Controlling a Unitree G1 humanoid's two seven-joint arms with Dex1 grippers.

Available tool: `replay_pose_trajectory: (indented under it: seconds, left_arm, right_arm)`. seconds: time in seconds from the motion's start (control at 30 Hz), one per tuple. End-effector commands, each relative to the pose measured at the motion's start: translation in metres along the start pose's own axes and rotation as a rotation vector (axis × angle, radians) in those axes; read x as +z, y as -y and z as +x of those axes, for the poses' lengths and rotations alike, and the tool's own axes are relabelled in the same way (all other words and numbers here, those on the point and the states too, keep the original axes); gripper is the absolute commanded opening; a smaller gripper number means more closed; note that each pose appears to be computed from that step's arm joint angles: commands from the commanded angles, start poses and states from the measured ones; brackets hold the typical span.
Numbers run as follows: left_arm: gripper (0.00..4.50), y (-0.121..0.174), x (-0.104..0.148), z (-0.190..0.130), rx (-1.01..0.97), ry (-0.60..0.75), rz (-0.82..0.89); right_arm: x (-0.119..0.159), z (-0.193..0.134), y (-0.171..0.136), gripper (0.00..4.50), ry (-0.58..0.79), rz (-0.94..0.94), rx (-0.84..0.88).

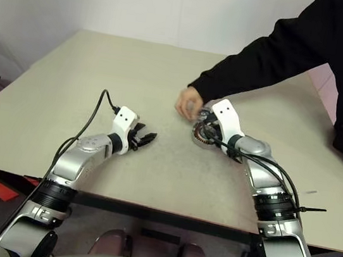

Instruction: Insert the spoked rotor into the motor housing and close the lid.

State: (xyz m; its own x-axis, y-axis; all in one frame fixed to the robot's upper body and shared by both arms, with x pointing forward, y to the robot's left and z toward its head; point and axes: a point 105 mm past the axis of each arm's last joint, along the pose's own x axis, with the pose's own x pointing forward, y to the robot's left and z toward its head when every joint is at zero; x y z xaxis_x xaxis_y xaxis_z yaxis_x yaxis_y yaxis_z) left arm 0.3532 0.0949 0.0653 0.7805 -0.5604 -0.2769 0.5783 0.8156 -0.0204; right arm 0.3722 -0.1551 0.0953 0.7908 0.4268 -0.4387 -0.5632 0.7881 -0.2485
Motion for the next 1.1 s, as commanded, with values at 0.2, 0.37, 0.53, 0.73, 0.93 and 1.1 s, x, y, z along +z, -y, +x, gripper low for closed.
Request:
replay_pose_trajectory:
  seconds: [0.2,0.37,0.53,0.73,0.93,1.1]
  left_arm:
    - [3.11,0.001,0.013,-0.001,-0.012,0.042,0.040]
    - [3.11,0.000,0.015,-0.001,-0.021,0.044,0.070]
    - [3.11,0.005,0.024,0.000,-0.074,0.070,0.094]
    - [3.11,0.027,0.029,0.008,-0.225,0.069,0.166]
    - [3.11,0.034,0.029,0.023,-0.253,0.051,0.212]
    - [3.11,0.033,0.026,0.033,-0.224,0.043,0.191]
  right_arm:
    - [0.021,-0.022,0.023,1.70,0.065,-0.042,-0.074]
    - [0.024,-0.030,0.019,1.70,0.080,-0.042,-0.072]
    - [0.019,-0.035,0.010,1.70,0.081,-0.036,-0.051]
    - [0.016,-0.040,0.014,1.70,0.073,-0.030,-0.064]
    - [0.015,-0.044,0.018,1.70,0.068,-0.028,-0.086]
    - [0.012,-0.046,0.022,1.70,0.060,-0.019,-0.105]
